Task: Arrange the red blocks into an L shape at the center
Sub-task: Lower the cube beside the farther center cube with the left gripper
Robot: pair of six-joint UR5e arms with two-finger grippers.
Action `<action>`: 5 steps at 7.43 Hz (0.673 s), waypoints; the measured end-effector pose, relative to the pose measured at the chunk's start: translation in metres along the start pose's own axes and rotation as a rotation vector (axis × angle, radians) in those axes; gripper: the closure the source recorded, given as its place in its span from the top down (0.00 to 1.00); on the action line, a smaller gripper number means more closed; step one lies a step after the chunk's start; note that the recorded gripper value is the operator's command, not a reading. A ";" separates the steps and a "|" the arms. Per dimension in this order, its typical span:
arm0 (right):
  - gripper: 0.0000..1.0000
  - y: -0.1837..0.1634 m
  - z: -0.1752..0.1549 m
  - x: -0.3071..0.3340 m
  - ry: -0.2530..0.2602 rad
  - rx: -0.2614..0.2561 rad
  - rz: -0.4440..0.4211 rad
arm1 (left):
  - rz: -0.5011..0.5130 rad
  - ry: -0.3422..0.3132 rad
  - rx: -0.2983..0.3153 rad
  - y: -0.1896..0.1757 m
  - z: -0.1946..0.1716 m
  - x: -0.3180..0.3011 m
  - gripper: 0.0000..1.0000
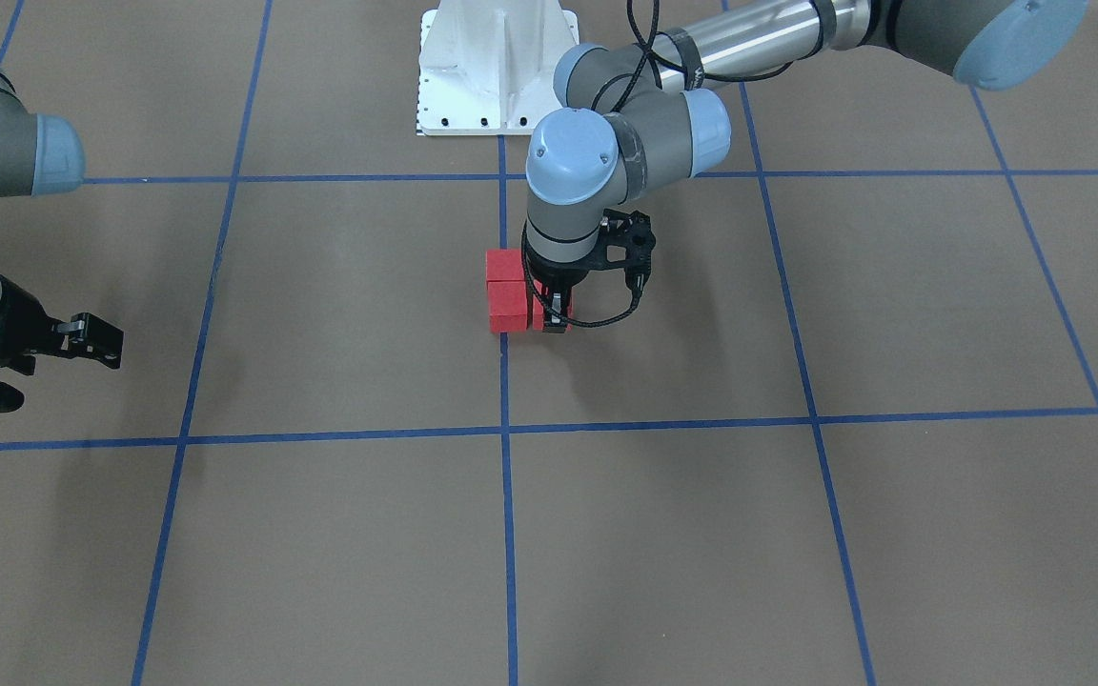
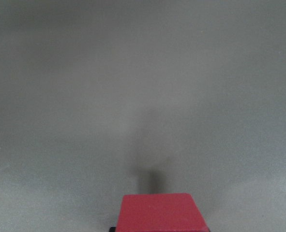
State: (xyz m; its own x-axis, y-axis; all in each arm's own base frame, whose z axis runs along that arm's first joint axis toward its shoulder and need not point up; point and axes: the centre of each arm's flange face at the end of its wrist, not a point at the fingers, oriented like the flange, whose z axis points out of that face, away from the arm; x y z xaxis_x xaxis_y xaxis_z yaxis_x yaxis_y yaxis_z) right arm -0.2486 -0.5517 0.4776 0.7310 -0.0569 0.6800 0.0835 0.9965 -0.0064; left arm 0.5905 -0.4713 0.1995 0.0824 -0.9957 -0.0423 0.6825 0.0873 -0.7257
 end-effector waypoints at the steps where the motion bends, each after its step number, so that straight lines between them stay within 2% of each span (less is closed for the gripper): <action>1: 1.00 0.000 0.000 0.000 0.000 0.000 0.000 | -0.001 0.000 0.000 0.000 0.000 0.000 0.00; 5: 1.00 0.000 0.000 0.000 0.001 0.000 0.001 | -0.001 -0.005 -0.002 0.004 0.002 -0.004 0.00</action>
State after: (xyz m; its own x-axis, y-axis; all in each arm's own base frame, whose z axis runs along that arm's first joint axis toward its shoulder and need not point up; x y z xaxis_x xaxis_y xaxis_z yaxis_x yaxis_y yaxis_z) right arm -0.2486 -0.5519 0.4783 0.7320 -0.0560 0.6790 0.0830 0.9965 -0.0072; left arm 0.5943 -0.4670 0.1985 0.0854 -0.9956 -0.0378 0.6814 0.0861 -0.7268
